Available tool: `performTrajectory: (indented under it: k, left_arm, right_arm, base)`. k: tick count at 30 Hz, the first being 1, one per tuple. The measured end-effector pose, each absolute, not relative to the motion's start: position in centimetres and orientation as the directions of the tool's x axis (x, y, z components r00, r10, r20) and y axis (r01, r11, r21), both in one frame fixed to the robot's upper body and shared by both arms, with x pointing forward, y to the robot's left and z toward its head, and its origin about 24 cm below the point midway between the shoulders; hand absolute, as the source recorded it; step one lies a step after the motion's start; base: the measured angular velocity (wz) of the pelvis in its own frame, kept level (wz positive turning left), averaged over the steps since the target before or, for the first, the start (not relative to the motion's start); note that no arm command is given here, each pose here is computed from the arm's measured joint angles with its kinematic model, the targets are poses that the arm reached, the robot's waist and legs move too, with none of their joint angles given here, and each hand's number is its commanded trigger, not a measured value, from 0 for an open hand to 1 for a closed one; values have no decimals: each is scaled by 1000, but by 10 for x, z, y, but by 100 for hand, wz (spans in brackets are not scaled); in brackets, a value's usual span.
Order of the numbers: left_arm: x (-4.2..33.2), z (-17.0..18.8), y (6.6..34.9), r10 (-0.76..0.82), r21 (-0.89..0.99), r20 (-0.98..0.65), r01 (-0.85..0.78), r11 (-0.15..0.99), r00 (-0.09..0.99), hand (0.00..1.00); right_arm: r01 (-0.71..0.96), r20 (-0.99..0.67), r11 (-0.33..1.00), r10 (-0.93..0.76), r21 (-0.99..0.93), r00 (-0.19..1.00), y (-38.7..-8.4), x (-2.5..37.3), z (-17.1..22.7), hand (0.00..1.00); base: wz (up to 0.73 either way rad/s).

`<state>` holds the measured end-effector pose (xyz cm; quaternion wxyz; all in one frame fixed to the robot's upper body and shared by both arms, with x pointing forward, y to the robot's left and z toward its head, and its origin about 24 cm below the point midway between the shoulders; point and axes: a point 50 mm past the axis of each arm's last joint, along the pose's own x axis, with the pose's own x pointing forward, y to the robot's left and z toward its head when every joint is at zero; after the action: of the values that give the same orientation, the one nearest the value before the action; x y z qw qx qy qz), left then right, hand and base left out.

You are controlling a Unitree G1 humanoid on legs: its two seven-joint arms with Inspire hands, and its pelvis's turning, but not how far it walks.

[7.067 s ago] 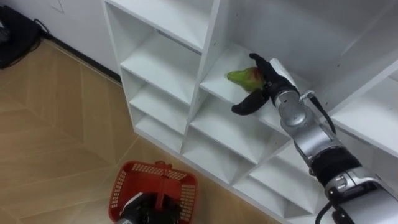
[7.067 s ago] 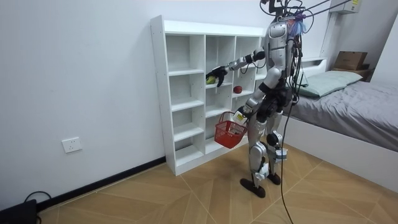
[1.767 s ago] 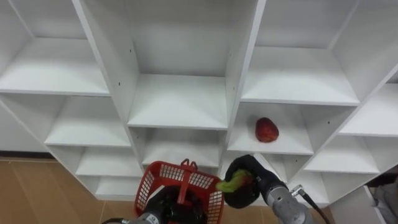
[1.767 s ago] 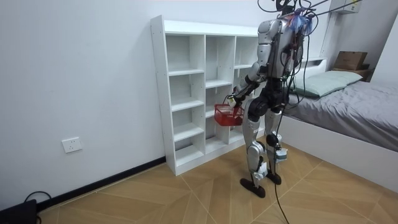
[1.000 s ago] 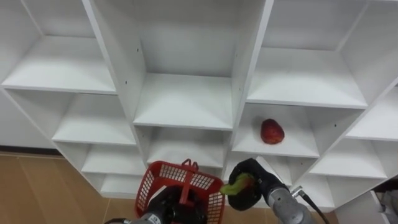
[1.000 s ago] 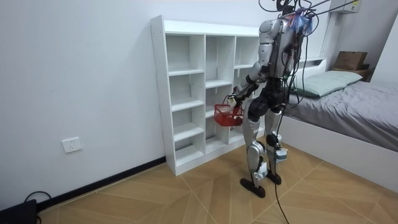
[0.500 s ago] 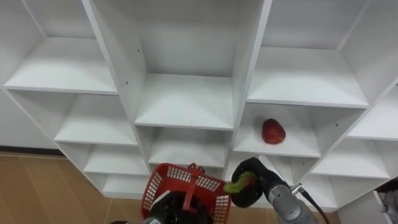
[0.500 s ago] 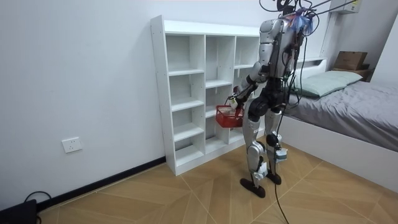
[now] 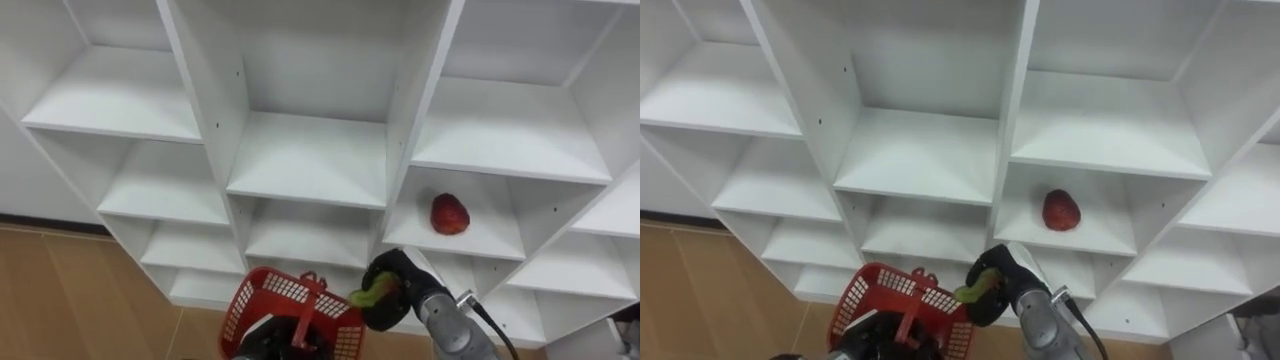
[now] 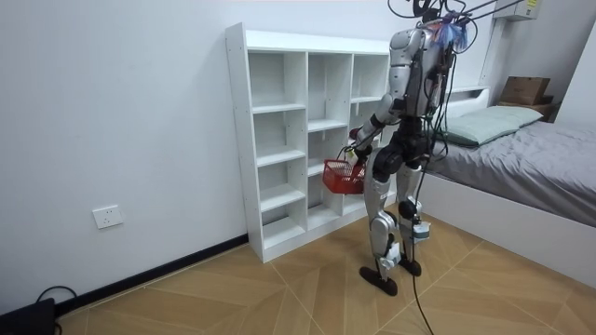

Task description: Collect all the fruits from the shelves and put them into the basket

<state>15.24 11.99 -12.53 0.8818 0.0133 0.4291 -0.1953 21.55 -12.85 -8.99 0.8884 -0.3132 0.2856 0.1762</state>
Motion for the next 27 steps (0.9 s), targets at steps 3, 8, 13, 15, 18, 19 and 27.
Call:
performTrajectory:
  k: [3,8,13,15,18,19,27]
  left_arm:
    - [152,-125,120,-334,-146,-762,356,923,555,100]
    - [150,-126,114,-353,-150,-763,383,911,542,100]
    - [149,-126,111,-363,-152,-763,398,905,535,100]
    - [150,-126,111,-364,-151,-762,400,904,536,100]
    - [151,-125,111,-365,-151,-759,399,904,539,100]
    - [151,-125,111,-364,-151,-759,397,905,540,100]
    - [151,-125,111,-359,-136,-765,410,902,534,100]
  right_arm:
    - [-501,-612,736,149,-456,777,-124,218,-88,100]
    - [-540,-618,710,187,-452,764,-113,214,-90,100]
    - [-551,-634,710,191,-438,750,-109,216,-93,100]
    - [-546,-633,720,193,-428,750,-108,218,-92,100]
    - [-540,-635,744,203,-395,745,-106,218,-92,100]
    - [-540,-639,751,208,-380,740,-105,218,-92,100]
    - [-551,-654,768,236,-328,718,-104,216,-93,100]
  base:
    - [3]
    - [3]
    - [0]
    - [5]
    - [7]
    - [5]
    - [0]
